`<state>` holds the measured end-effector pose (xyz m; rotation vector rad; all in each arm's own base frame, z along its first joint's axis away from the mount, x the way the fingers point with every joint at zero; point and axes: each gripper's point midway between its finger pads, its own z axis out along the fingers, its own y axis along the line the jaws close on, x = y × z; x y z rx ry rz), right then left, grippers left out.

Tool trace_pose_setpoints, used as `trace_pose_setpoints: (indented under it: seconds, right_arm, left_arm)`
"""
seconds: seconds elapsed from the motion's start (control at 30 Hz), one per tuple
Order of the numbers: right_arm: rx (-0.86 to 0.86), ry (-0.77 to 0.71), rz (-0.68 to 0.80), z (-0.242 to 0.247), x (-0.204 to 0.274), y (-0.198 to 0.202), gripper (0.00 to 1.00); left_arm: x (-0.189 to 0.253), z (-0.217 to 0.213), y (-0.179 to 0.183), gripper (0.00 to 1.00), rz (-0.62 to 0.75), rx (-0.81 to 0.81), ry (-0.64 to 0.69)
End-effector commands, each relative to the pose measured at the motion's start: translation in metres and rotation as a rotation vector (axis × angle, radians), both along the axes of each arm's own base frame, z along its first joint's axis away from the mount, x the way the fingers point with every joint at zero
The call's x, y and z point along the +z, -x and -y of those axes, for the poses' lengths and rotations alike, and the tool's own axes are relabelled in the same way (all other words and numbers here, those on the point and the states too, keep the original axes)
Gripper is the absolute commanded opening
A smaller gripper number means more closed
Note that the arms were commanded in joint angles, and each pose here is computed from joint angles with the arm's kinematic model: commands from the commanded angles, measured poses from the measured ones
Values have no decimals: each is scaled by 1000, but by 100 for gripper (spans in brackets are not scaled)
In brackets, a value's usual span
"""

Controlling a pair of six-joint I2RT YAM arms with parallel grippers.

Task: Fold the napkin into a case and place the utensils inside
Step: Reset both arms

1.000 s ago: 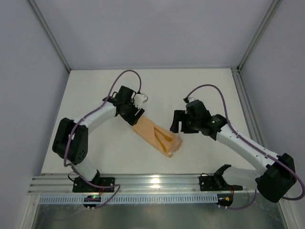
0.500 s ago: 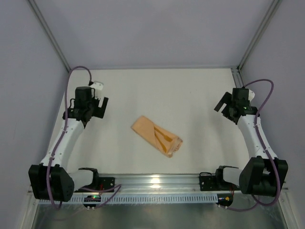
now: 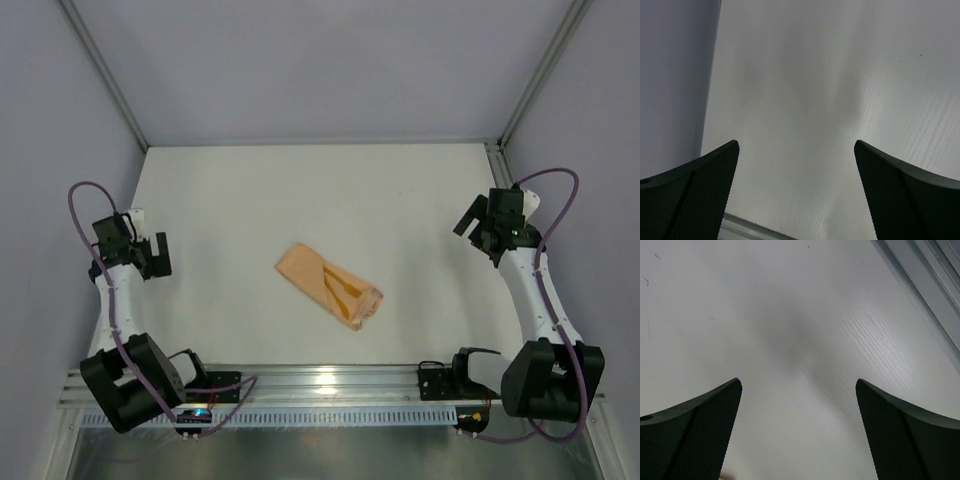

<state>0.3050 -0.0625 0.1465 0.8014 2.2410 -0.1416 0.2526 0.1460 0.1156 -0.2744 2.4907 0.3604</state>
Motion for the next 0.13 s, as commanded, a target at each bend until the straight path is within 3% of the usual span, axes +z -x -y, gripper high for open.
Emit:
trace_pose_setpoints:
  seconds: [0.0, 0.1]
  right_arm:
    - [16, 15, 90, -1, 16, -5, 99]
    - [25, 33, 88, 1, 16, -2, 100]
  left_arm:
    - [9, 14, -7, 99, 93, -29, 52]
    - [9, 19, -7, 99, 95, -46, 68]
